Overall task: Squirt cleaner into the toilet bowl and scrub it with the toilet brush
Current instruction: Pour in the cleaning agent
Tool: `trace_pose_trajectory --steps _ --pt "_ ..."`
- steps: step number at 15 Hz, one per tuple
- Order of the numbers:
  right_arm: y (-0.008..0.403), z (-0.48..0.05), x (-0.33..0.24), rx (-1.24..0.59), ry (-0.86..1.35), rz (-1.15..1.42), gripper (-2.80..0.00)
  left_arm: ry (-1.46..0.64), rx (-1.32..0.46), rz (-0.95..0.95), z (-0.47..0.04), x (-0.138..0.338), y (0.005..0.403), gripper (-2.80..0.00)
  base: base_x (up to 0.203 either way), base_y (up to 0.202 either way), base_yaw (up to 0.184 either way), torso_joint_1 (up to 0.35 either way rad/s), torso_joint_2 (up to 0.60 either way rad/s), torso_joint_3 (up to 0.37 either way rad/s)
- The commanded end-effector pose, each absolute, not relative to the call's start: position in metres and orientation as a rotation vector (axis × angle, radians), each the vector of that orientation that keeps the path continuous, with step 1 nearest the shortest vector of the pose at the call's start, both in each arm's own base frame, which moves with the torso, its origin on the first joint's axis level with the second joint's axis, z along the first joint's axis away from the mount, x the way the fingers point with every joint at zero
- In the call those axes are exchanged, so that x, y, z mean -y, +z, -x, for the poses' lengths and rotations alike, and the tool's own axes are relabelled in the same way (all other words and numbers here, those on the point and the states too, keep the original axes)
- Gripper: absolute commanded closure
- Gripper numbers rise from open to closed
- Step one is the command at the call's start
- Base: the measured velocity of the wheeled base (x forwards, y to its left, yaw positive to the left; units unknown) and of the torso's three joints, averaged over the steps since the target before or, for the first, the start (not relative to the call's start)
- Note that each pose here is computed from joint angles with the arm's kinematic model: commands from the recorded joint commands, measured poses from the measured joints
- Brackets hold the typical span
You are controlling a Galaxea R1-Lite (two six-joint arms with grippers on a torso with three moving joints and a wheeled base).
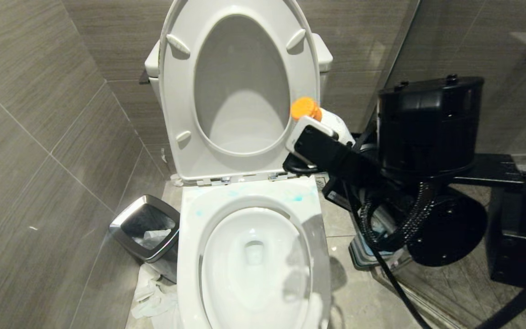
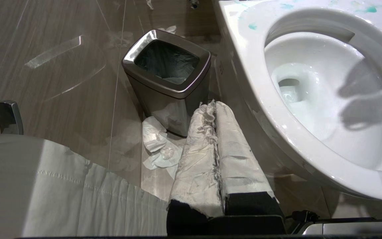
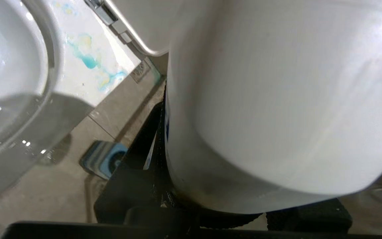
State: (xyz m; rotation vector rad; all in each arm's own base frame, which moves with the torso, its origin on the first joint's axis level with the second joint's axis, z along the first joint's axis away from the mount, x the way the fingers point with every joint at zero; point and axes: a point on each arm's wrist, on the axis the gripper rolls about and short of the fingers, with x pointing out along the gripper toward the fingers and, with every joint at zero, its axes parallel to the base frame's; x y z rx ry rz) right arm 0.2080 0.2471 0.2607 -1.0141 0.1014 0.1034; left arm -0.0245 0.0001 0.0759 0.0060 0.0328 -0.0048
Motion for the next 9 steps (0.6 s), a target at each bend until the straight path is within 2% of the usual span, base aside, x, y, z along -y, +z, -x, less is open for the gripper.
trace_pose_trajectory --steps 1,9 --pt "0.246 -0.213 -0.268 -0.122 0.098 1.103 0.00 -0.005 -0.034 -0.006 0.024 0.000 0.076 0.00 0.000 0.000 0.000 0.000 0.00 0.000" --pt "0.221 -0.233 -0.302 -0.194 0.004 1.398 0.00 -0.005 -0.034 -0.003 0.024 0.000 0.076 0.00 0.000 0.000 0.000 0.000 0.00 0.000"
